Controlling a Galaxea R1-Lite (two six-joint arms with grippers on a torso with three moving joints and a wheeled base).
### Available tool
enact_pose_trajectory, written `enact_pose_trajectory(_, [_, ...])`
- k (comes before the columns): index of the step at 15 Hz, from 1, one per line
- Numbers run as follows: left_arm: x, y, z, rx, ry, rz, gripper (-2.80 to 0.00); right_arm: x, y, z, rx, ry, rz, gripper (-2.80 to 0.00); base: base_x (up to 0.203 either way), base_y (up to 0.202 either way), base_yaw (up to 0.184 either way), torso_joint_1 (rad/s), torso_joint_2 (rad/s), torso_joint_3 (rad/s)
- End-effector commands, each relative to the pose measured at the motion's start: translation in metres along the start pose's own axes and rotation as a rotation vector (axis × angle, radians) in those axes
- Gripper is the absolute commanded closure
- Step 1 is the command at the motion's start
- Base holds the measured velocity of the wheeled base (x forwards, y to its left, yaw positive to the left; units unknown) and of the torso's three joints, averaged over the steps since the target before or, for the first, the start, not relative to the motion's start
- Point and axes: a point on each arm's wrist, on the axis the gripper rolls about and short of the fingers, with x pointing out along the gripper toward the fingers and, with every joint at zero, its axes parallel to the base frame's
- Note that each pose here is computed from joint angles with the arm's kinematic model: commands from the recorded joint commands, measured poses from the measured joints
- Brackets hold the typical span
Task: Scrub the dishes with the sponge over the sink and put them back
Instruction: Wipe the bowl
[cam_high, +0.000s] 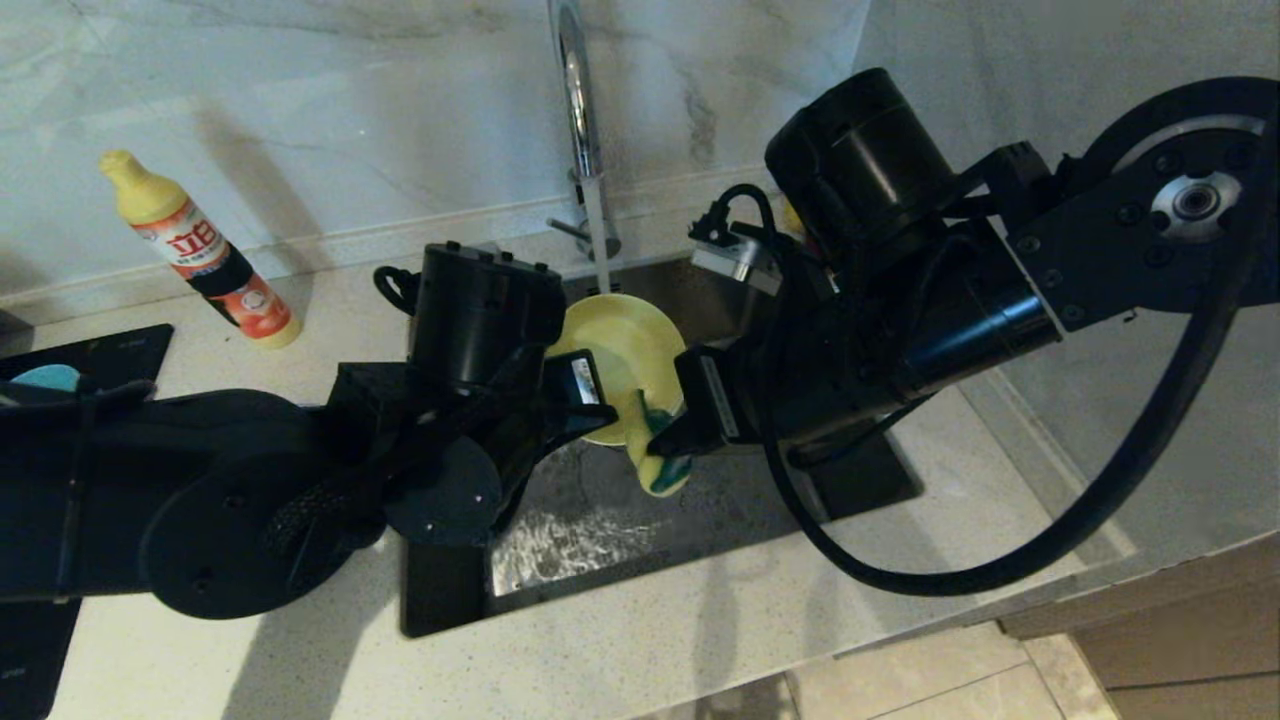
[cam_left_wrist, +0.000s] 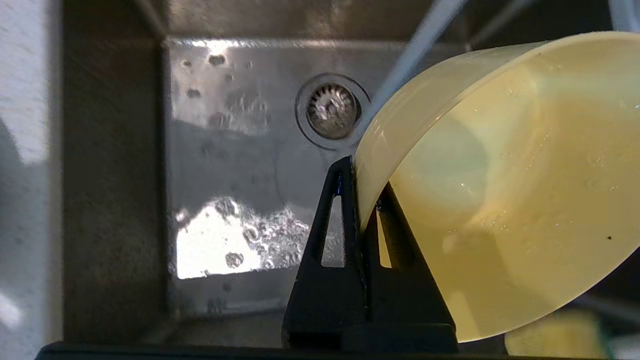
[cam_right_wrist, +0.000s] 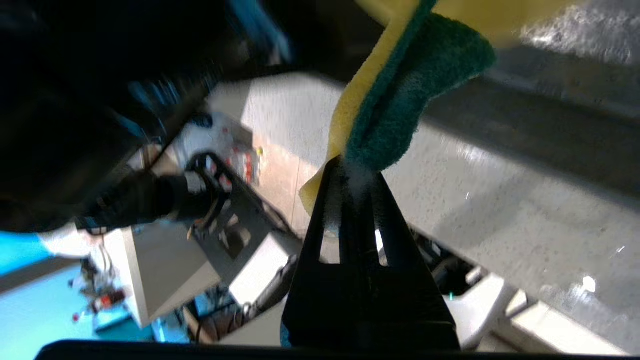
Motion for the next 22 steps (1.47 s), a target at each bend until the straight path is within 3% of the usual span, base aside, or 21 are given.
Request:
enact_pose_trajectory(1, [-0.003, -0.004, -0.004, 0.005, 0.006, -0.012, 0.0, -0.001, -0.004, 0.003, 0.011, -0.014, -0.005, 0.0, 0.0, 0.0, 0.0, 0.0, 0.0, 0.0])
enact_pose_trajectory(9, [-0.019, -0.001, -0.002, 0.007, 0.005, -0.04, 0.0, 0.015, -0.023, 0.011, 0.063, -0.029, -0.031, 0.0, 0.0, 0.0, 0.0, 0.0, 0.0, 0.0])
enact_pose_trajectory(22, [-0.03, -0.011, -0.012, 0.014, 0.017, -0.098, 0.0, 0.02, -0.017, 0.013, 0.041, -0.064, 0.0, 0.0, 0.0, 0.0, 0.0, 0.0, 0.0, 0.0])
